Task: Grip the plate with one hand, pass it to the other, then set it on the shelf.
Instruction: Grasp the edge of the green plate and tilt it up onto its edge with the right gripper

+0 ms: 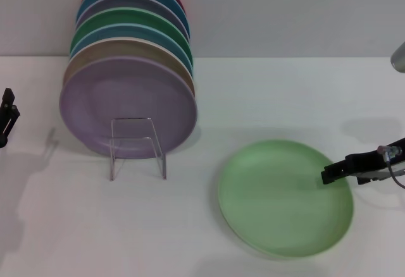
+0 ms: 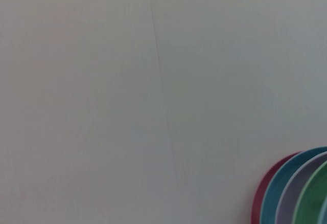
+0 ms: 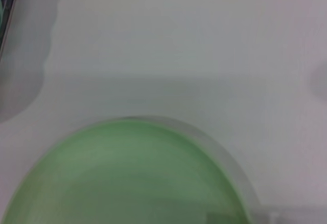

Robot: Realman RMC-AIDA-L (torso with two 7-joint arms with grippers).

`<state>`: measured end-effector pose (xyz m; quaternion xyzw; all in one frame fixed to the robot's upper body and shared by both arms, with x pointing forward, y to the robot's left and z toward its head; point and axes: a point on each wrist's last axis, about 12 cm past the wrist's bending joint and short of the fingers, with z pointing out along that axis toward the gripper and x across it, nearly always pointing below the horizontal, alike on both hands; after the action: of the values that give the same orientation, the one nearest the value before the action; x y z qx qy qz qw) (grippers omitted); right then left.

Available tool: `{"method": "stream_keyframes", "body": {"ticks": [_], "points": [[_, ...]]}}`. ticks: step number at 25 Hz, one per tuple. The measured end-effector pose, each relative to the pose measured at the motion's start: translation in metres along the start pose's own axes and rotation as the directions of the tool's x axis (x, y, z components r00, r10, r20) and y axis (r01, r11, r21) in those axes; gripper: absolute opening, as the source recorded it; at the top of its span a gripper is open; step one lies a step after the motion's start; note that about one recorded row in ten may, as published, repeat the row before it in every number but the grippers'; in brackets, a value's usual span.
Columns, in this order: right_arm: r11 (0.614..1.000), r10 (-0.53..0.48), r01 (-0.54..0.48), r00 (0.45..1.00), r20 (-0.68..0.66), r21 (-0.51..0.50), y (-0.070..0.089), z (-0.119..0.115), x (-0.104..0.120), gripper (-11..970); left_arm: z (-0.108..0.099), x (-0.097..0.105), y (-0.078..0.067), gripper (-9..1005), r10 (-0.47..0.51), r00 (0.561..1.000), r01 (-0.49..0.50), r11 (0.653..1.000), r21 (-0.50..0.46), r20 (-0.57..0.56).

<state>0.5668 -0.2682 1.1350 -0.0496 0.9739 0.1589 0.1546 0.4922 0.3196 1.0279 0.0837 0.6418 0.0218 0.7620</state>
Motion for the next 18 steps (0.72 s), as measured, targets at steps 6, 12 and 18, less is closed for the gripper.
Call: {"method": "stream_keyframes", "body": {"ticks": [6,12,18], "points": [[1.000,-0.008,0.008,1.000,-0.014,0.022,-0.0006,0.0031,-0.0014,694,0.0024,-0.0007,0.0001,822,0.018,1.000,-0.018,1.000,0.001,0.003],[0.999,-0.009,0.009,1.000,-0.020,0.033,0.0007,0.0061,-0.0037,679,0.0042,-0.0017,-0.0013,822,0.037,0.999,-0.037,0.999,0.002,0.008],[1.000,-0.007,0.008,0.999,-0.033,0.029,0.0017,0.0102,-0.0049,665,0.0042,-0.0016,-0.0013,822,0.039,0.999,-0.039,0.999,0.001,0.007]]}}
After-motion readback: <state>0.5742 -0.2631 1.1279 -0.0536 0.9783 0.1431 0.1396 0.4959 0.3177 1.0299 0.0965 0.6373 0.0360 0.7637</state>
